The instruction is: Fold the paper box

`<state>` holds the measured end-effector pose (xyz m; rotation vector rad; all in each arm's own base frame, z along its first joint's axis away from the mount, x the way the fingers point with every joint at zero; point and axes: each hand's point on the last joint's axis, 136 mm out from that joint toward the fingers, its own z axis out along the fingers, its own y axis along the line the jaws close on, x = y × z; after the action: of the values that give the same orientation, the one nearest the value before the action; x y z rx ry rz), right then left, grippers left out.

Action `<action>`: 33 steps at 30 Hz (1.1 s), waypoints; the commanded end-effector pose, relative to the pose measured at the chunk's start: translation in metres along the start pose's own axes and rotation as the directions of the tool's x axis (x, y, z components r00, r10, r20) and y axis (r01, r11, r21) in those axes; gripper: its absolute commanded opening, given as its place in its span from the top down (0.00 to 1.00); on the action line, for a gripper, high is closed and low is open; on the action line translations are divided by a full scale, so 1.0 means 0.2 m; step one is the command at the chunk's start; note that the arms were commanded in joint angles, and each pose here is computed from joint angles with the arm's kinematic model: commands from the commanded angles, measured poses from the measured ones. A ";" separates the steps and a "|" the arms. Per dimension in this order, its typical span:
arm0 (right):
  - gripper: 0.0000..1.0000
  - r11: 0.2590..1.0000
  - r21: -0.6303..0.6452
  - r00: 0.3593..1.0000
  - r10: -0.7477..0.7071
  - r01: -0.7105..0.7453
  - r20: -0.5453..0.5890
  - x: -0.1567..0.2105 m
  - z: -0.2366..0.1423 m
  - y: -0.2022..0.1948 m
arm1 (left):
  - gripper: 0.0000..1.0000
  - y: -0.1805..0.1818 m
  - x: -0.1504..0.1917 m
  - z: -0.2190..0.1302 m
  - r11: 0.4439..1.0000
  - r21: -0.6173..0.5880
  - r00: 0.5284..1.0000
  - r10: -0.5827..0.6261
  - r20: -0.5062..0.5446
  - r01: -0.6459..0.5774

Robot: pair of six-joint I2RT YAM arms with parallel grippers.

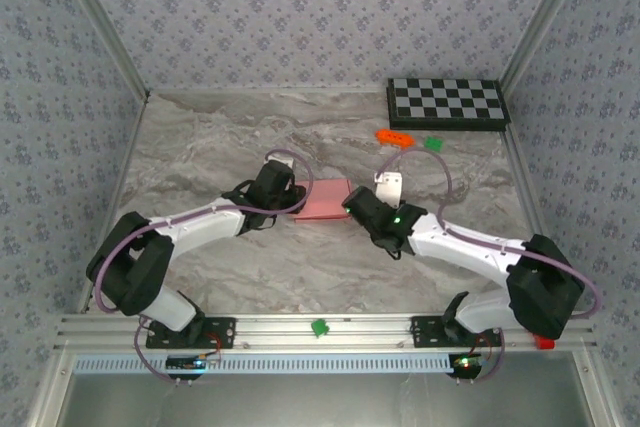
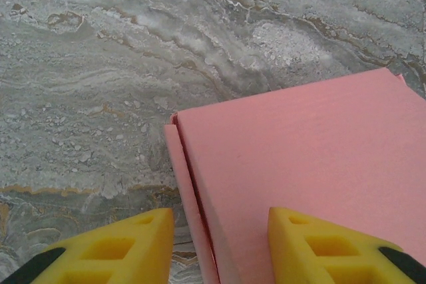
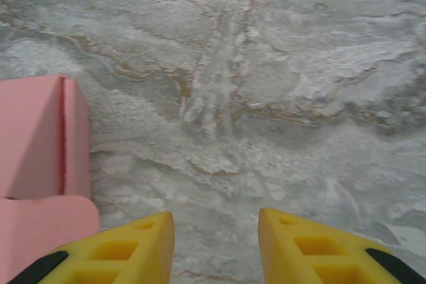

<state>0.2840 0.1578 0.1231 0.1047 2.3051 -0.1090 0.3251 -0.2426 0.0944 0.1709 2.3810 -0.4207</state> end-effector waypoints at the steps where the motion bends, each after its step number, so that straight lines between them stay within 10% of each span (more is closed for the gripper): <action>1: 0.60 0.980 -0.195 0.999 -0.035 0.031 -0.021 -0.04 0.00 0.13 | 0.58 0.02 0.02 0.01 1.000 -0.015 1.000 -0.006 -0.025 0.005; 14: 0.57 0.884 -0.466 0.987 -0.041 -0.038 -0.158 -0.06 0.13 0.38 | 0.53 0.05 0.08 0.02 1.000 -0.028 0.999 -0.011 -0.037 0.010; 33: 0.61 0.918 -0.395 0.959 -0.087 -0.028 -0.270 0.09 0.34 0.40 | 0.54 0.08 0.23 0.09 0.998 -0.027 0.993 -0.057 -0.103 0.055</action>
<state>0.3271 0.2266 0.0629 -0.1157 2.5531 0.3814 0.3135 -0.2366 0.0596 0.1296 2.4560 -0.4177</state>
